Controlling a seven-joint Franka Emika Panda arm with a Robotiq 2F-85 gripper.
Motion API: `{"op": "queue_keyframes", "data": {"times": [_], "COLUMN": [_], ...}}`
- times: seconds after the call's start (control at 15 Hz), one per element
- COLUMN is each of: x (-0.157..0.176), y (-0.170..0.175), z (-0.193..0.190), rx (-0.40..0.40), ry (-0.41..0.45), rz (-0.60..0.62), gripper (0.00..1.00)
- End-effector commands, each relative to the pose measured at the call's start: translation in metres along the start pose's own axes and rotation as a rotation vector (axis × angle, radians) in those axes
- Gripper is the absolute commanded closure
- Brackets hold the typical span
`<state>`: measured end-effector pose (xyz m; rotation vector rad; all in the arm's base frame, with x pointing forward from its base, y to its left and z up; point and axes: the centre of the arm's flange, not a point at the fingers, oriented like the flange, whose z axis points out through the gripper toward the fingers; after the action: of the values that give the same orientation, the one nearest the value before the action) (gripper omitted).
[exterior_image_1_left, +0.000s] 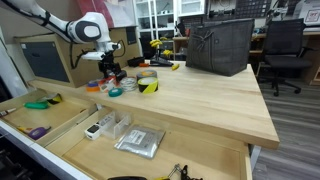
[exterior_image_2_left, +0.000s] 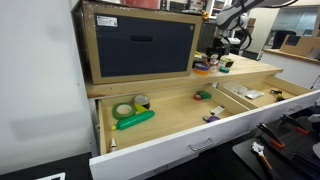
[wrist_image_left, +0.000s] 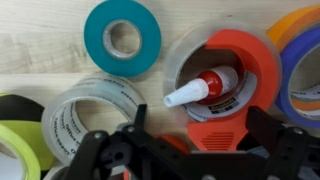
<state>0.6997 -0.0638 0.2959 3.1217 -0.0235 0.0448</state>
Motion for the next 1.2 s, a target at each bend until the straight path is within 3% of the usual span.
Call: {"op": "queue_keyframes", "data": {"times": [0.0,0.6,0.67,0.73,0.87,1.13], "x": [0.008,-0.001,-0.003,-0.005,-0.010,-0.016], "y": [0.006,0.034,0.038,0.041,0.041,0.030], "z": [0.001,-0.005,-0.006,-0.008,-0.011,-0.017], "rx": [0.005,0.023,0.022,0.022,0.019,0.024], "ry": [-0.032,-0.070,-0.071,-0.073,-0.072,-0.054], "rz": [-0.027,-0.012,-0.015,-0.018,-0.034,-0.076], "gripper": [0.28,0.94,0.85,0.59,0.58,0.29]}}
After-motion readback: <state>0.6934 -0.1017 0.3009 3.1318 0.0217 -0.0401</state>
